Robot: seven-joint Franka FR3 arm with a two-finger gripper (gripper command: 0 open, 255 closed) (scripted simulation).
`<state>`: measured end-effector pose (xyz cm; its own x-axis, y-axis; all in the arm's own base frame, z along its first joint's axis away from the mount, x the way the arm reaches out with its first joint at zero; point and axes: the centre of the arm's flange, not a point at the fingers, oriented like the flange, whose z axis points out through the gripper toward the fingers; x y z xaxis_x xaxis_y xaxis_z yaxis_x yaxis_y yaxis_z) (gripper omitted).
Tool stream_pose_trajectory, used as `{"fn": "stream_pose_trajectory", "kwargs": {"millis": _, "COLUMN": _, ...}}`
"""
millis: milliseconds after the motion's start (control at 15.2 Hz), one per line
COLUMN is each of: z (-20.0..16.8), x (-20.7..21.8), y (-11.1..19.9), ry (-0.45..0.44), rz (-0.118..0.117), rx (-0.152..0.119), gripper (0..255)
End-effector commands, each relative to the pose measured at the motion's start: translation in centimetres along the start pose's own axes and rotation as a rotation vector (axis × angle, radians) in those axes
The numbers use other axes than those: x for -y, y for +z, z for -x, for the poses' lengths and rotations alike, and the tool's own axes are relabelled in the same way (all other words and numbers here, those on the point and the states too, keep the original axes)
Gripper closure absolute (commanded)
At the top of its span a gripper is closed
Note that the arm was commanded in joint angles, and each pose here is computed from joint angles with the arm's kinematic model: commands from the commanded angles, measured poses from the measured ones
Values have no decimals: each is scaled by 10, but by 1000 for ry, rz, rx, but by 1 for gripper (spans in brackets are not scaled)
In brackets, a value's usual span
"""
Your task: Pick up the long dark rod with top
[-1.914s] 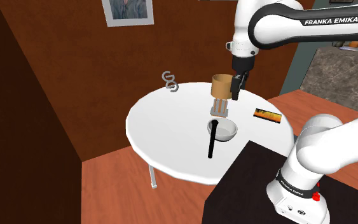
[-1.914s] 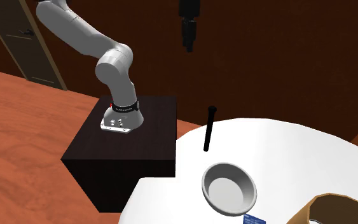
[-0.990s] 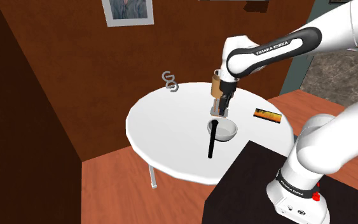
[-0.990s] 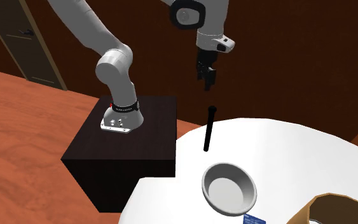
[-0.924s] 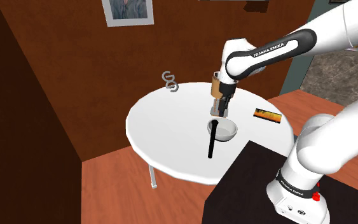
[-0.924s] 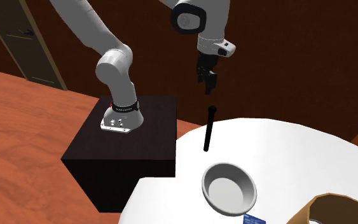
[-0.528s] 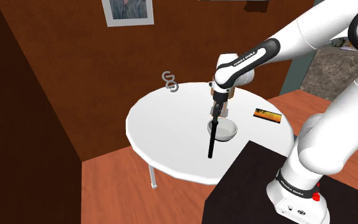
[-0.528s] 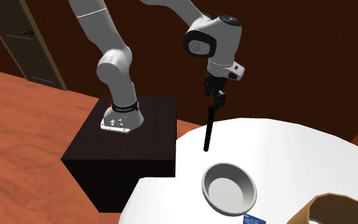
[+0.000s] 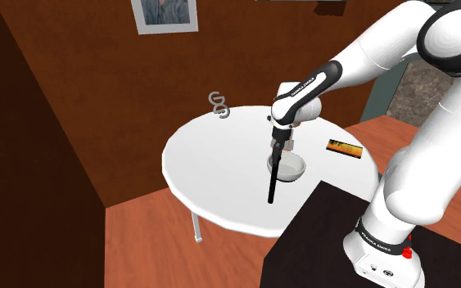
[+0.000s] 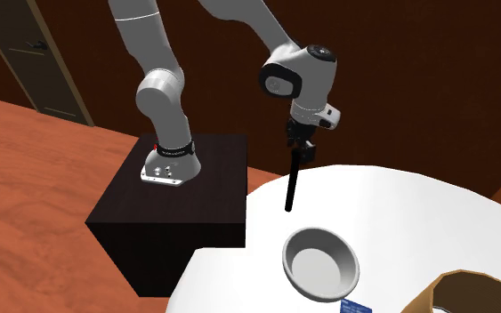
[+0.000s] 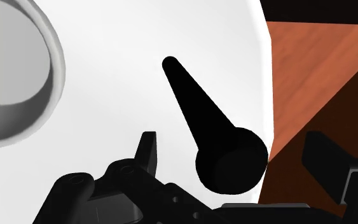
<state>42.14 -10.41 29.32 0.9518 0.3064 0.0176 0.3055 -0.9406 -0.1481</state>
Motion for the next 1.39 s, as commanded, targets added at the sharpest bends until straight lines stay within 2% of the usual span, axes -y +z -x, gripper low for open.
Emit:
{"fn": "stream_pose_trajectory", "kwargs": {"millis": 0, "z": 0, "x": -2, "y": 7, "ry": 0, "rz": 1, "rx": -1, "gripper": 0}}
{"fn": "stream_pose_trajectory", "kwargs": {"millis": 66, "z": 0, "x": -2, "y": 7, "ry": 0, "rz": 1, "rx": 0, "gripper": 0}}
{"fn": "stream_pose_trajectory", "kwargs": {"millis": 132, "z": 1, "x": -1, "y": 7, "ry": 0, "rz": 1, "rx": 0, "gripper": 255}}
{"fn": "stream_pose_trajectory", "kwargs": {"millis": 726, "z": 0, "x": -2, "y": 7, "ry": 0, "rz": 1, "rx": -1, "gripper": 255}}
{"fn": "stream_pose_trajectory", "kwargs": {"millis": 1320, "z": -1, "x": 5, "y": -40, "ry": 0, "rz": 1, "rx": -1, "gripper": 255}}
